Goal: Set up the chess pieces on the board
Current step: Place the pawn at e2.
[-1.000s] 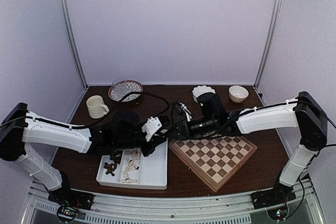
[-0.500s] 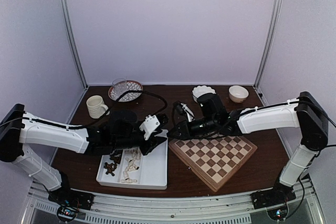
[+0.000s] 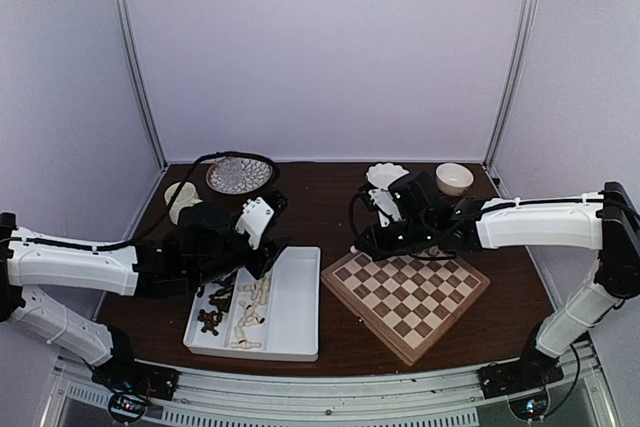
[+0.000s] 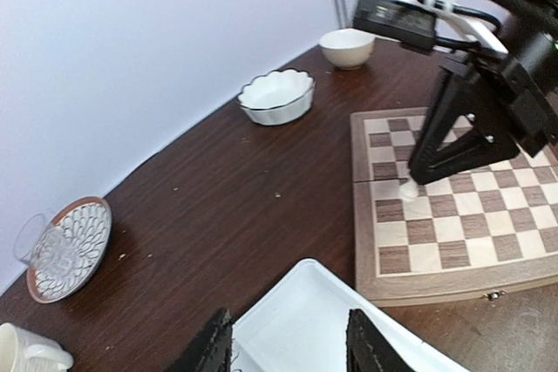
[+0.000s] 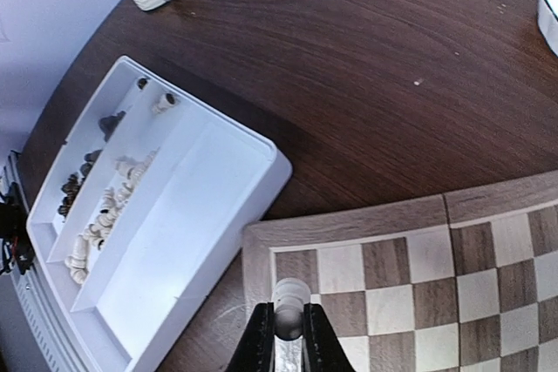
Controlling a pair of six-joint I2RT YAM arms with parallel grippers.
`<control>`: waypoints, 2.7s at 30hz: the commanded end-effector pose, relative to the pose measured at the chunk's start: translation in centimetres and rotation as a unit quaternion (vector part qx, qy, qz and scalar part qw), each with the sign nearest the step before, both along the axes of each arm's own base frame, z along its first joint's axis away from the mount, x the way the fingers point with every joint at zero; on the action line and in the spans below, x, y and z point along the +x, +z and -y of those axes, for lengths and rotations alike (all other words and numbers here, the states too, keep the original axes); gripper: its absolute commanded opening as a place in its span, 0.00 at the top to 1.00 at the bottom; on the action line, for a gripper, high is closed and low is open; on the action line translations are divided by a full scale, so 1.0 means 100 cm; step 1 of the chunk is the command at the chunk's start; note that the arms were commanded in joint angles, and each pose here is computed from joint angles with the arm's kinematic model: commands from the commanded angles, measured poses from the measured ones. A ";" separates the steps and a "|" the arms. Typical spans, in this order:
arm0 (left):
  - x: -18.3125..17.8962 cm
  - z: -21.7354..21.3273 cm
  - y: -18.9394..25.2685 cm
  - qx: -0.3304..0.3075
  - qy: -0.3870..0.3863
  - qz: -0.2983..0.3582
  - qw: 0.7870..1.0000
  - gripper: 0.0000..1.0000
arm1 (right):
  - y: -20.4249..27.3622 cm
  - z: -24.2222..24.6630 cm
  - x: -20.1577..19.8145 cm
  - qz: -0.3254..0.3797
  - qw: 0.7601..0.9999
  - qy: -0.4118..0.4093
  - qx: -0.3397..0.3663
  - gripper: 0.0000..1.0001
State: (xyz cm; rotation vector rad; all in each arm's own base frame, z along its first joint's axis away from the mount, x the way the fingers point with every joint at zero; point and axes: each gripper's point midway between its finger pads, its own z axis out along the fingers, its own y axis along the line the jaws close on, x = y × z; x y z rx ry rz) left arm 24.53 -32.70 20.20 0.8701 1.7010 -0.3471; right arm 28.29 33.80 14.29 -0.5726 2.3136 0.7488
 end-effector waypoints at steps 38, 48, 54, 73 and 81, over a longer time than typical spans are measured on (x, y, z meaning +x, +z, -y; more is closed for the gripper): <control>0.020 -0.047 0.005 -0.008 0.137 0.008 0.991 0.47 | -0.069 0.170 0.041 -0.026 0.946 -0.232 -0.226 0.94; 0.019 -0.046 0.005 -0.009 0.134 0.006 0.991 0.47 | -0.080 0.172 0.039 -0.043 0.945 -0.230 -0.229 0.92; 0.019 -0.046 0.007 -0.009 0.132 0.006 0.991 0.47 | -0.085 0.172 0.036 -0.053 0.945 -0.228 -0.227 0.92; 0.017 -0.050 0.012 -0.015 0.134 0.007 0.991 0.47 | -0.083 0.175 0.030 -0.056 0.946 -0.233 -0.219 0.87; 0.017 -0.050 0.011 -0.014 0.133 0.006 0.991 0.47 | -0.084 0.175 0.028 -0.058 0.947 -0.231 -0.218 0.85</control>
